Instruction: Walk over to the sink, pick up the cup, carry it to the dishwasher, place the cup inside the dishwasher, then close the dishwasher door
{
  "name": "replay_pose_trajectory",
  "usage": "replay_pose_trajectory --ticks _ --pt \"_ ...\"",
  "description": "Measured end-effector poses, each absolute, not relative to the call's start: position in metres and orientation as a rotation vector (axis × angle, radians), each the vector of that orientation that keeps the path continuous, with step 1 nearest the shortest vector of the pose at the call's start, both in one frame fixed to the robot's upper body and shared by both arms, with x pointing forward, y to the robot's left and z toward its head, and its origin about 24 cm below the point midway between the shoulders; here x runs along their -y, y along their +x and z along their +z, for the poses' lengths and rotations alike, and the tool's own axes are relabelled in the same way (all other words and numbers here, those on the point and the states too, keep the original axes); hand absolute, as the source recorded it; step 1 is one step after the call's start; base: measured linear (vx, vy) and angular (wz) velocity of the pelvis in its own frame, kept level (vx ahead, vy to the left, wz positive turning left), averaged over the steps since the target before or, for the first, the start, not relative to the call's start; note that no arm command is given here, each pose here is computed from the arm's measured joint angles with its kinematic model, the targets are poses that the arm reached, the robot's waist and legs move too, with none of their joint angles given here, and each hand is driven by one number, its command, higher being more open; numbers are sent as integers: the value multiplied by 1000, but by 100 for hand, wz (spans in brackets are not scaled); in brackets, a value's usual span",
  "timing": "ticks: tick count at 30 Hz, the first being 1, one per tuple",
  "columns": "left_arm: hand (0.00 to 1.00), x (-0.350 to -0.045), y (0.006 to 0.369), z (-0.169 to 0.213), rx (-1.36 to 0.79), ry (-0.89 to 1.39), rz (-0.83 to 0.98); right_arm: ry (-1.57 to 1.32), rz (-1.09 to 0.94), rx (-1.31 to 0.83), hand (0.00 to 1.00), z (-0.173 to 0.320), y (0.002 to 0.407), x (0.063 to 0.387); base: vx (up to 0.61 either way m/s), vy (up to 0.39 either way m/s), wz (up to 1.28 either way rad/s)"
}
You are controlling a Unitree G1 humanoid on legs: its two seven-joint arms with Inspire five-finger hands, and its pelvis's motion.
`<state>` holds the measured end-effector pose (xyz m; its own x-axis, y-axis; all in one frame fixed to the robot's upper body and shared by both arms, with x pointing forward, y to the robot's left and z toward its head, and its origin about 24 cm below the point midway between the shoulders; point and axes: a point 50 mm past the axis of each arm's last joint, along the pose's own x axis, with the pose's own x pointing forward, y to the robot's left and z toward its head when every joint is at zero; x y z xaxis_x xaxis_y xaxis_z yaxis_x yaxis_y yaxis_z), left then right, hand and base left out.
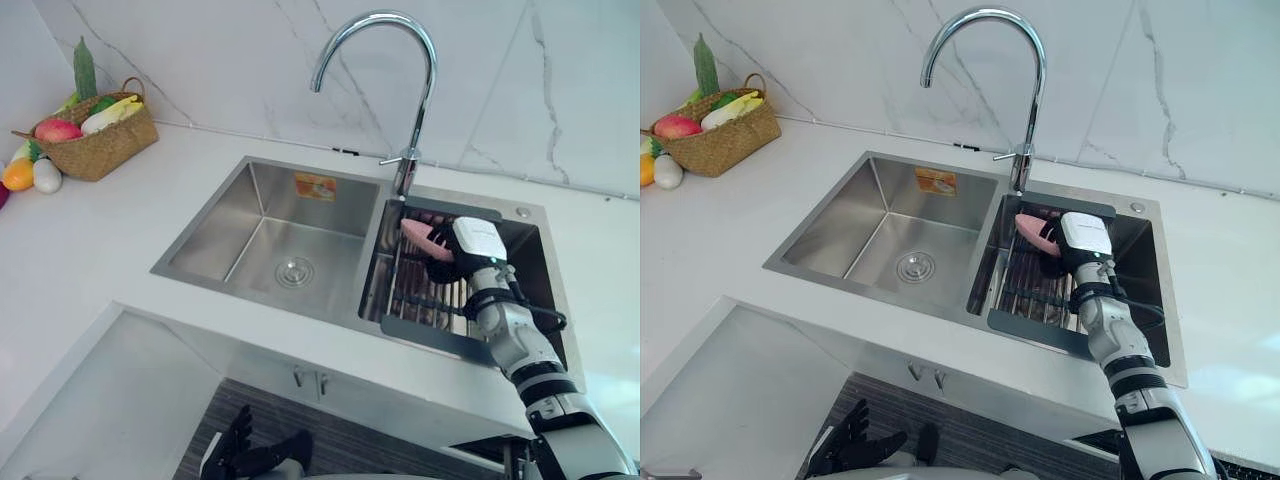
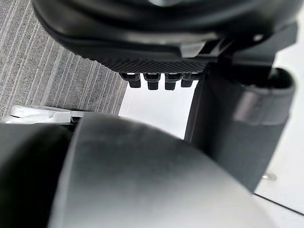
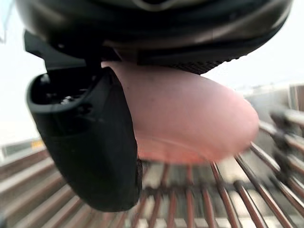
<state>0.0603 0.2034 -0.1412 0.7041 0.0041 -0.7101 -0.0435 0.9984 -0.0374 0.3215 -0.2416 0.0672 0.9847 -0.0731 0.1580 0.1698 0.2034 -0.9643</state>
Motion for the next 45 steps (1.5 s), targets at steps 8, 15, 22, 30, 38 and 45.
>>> replay_pose_trajectory --ticks 8,15,22,30,38,45 --pt "100 -204 59 -140 -780 -48 42 -1294 -221 256 0 86 322 232 22 -15 -5" --pt "100 -204 57 -140 -772 -52 75 -1152 -256 352 0 100 320 224 -10 -8 -7" --pt "100 -203 57 -140 -766 -59 97 -950 -420 441 0 134 316 236 -6 -1 -2" --pt "100 -204 58 -139 -755 -66 104 -811 -630 469 0 142 281 263 23 -15 4" --pt "100 -189 65 -137 -718 -108 30 -806 -696 377 0 125 253 282 -63 53 -32" --pt "100 -190 70 -136 -725 -105 -84 -809 -784 457 0 153 248 299 -69 114 -90"
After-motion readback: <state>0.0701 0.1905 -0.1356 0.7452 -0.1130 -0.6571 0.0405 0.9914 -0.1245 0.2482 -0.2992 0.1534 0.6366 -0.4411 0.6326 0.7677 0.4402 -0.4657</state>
